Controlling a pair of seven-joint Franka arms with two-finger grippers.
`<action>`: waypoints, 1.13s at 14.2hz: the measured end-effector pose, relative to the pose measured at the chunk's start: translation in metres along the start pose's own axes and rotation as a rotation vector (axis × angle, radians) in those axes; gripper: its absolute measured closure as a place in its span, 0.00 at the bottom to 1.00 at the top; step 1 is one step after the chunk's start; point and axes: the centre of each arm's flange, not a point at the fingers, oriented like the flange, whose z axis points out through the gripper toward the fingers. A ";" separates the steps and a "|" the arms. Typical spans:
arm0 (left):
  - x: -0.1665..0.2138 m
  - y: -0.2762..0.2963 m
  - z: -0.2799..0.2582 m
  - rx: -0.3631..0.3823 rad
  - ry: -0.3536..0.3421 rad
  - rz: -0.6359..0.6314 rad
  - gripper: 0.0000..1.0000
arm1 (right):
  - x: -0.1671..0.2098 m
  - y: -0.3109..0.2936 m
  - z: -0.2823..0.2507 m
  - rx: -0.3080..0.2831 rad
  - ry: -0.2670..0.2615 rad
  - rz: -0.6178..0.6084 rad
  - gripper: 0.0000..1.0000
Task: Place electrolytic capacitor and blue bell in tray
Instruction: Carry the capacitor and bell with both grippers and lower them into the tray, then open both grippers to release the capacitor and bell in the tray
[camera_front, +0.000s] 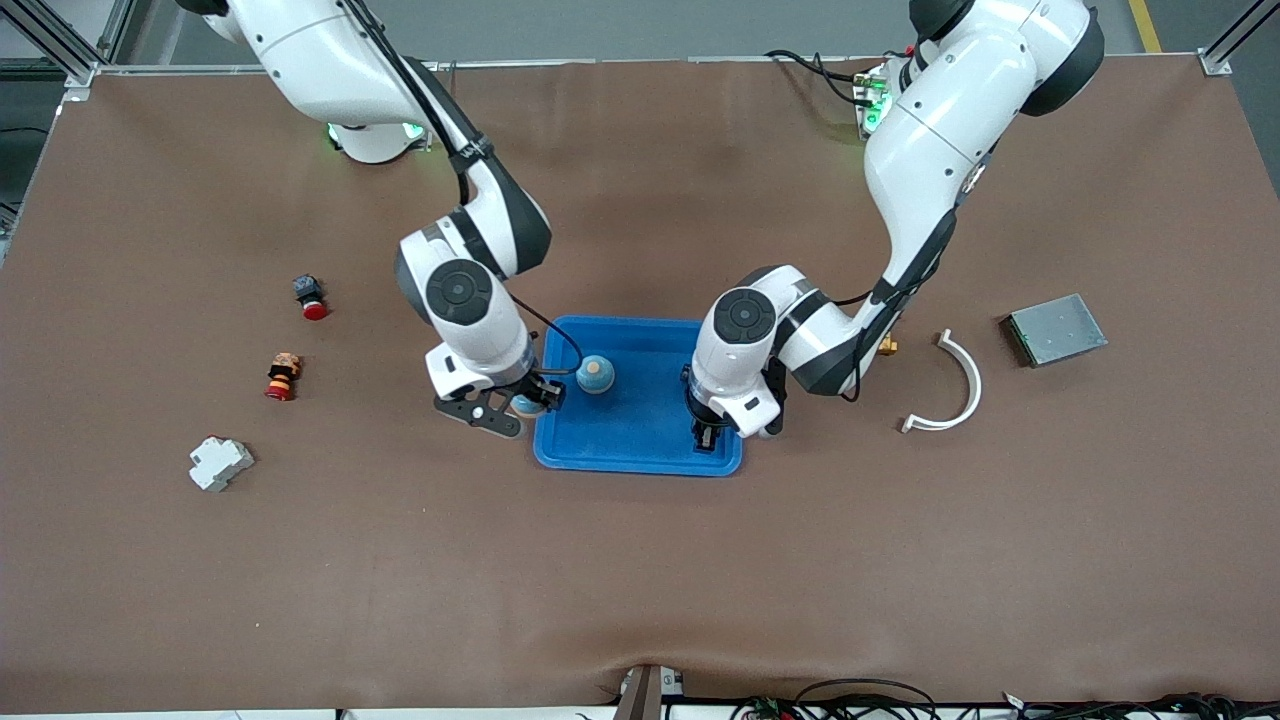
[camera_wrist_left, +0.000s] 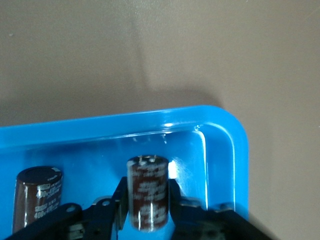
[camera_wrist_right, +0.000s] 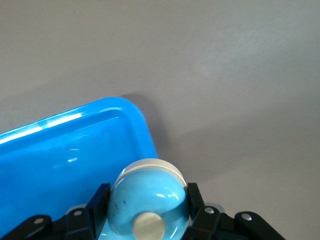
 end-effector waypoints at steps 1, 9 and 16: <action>0.000 0.000 0.000 -0.001 -0.001 0.000 0.49 | -0.002 -0.009 0.006 0.002 0.001 0.015 0.33; 0.015 0.052 -0.105 -0.110 0.039 0.073 0.00 | -0.024 -0.050 0.057 -0.014 -0.012 0.076 0.33; 0.099 0.074 -0.267 -0.074 0.119 0.413 0.00 | -0.029 -0.064 0.073 -0.013 -0.008 0.097 0.33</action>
